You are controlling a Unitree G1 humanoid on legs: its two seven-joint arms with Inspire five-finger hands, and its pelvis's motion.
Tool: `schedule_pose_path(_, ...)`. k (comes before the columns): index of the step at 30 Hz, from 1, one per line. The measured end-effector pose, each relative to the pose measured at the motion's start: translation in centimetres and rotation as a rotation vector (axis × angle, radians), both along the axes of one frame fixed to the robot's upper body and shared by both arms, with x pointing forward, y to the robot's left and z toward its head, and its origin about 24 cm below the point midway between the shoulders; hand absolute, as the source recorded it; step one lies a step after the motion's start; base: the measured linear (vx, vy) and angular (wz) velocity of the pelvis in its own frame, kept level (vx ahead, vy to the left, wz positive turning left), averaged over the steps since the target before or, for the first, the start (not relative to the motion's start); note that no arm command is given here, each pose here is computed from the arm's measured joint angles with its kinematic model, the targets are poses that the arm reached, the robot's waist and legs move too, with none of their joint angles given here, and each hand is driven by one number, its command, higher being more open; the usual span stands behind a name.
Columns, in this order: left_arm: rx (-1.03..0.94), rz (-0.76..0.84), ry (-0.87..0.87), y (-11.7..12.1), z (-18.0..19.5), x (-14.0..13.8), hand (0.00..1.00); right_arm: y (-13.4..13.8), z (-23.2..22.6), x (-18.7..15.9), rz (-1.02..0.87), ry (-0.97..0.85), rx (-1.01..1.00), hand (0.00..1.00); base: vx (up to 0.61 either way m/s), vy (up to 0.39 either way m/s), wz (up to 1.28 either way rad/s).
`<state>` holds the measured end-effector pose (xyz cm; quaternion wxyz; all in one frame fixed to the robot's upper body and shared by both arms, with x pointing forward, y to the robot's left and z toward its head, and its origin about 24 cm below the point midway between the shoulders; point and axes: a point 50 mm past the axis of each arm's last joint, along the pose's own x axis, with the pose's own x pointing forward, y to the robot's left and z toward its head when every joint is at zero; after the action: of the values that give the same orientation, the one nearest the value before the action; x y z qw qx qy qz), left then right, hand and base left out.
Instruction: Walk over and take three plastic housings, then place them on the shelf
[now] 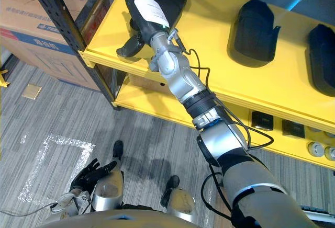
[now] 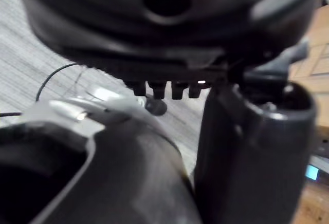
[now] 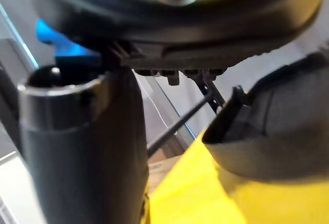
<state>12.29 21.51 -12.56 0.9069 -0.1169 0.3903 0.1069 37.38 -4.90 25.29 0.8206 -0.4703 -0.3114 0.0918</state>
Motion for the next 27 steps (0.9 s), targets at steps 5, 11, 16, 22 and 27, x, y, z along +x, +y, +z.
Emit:
schedule_pose_path(5, 0.029, -0.004, 0.054, 0.4, -0.6, -1.0, 1.00, -0.8, -0.2, -0.3, 0.003, 0.001, -0.026, 1.00, 0.05, -0.026, -0.19)
schedule_pose_path(11, 0.060, 0.003, 0.094, 0.6, -1.2, -2.1, 1.00, -2.7, -2.8, 0.0, -0.034, 0.099, -0.072, 1.00, 0.01, -0.023, -0.09)
schedule_pose_path(16, 0.056, 0.033, 0.123, 0.8, -1.5, -2.7, 1.00, -2.6, -3.2, 0.0, 0.001, 0.141, -0.021, 1.00, -0.01, -0.012, -0.06)
schedule_pose_path(22, 0.058, 0.053, 0.133, 0.8, -1.8, -3.2, 1.00, 0.3, -5.9, -1.0, 0.124, 0.301, 0.316, 1.00, 0.00, -0.017, 0.07)
schedule_pose_path(27, 0.067, 0.070, 0.131, 0.8, -1.9, -3.4, 1.00, 3.4, -6.4, -3.2, 0.284, 0.317, 0.543, 1.00, -0.02, -0.020, 0.09)
